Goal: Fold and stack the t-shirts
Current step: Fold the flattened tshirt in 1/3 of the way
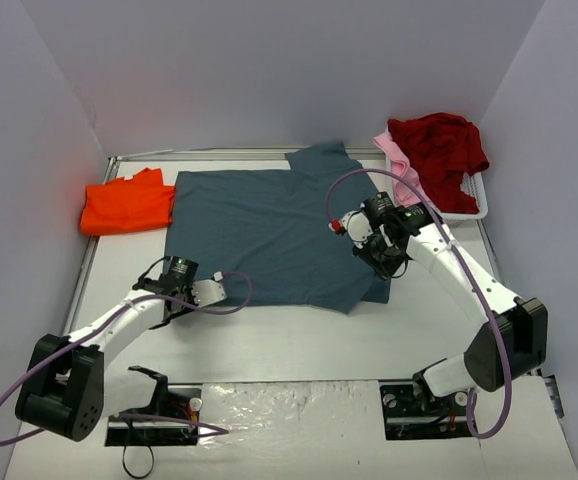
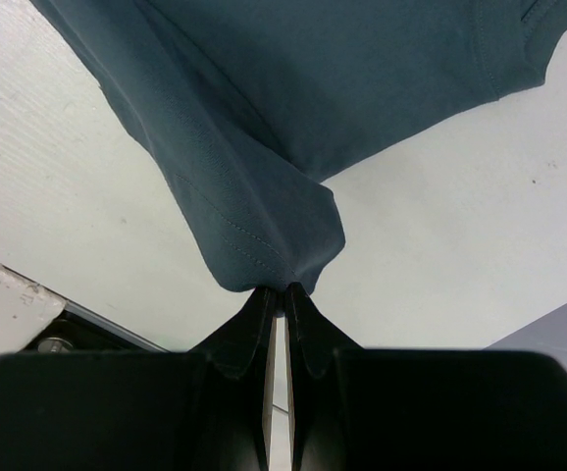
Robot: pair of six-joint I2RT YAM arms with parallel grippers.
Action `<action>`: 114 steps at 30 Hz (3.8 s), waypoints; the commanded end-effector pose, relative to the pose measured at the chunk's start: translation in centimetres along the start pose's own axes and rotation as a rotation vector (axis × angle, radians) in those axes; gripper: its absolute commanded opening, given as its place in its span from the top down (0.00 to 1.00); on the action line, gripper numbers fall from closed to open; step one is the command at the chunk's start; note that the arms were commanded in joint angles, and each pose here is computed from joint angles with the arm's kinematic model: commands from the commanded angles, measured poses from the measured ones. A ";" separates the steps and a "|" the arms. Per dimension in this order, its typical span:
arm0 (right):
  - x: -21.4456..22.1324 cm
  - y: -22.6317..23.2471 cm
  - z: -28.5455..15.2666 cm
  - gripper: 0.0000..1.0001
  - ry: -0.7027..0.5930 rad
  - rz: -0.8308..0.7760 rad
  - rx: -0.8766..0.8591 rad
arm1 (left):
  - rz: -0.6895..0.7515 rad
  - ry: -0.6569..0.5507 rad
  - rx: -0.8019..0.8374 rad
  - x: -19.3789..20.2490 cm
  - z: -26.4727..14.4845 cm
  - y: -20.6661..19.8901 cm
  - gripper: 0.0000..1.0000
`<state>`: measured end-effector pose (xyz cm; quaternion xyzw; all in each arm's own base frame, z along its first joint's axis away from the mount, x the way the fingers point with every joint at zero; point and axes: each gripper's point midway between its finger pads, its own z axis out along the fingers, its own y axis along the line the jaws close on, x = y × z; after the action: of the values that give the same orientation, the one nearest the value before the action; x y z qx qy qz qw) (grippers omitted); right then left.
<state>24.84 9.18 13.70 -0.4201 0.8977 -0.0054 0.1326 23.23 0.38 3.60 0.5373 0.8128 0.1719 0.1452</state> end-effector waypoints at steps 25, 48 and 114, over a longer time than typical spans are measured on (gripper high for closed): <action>0.3 -0.9 -1.4 1.00 0.030 -0.007 0.047 | 0.044 0.036 -0.129 0.4 -0.5 2.9 0.98; -6.4 -5.0 -5.7 1.00 -0.115 -0.030 0.147 | -0.047 0.019 -0.319 0.2 -4.5 7.3 0.98; -4.5 -2.9 -1.9 1.00 -0.072 -0.030 -0.011 | 0.086 0.002 0.089 -0.3 -1.4 0.9 0.98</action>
<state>30.89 10.58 17.01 -0.4394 0.8817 0.0010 0.1719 24.69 -0.06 6.11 0.5634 0.7987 0.1561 0.1423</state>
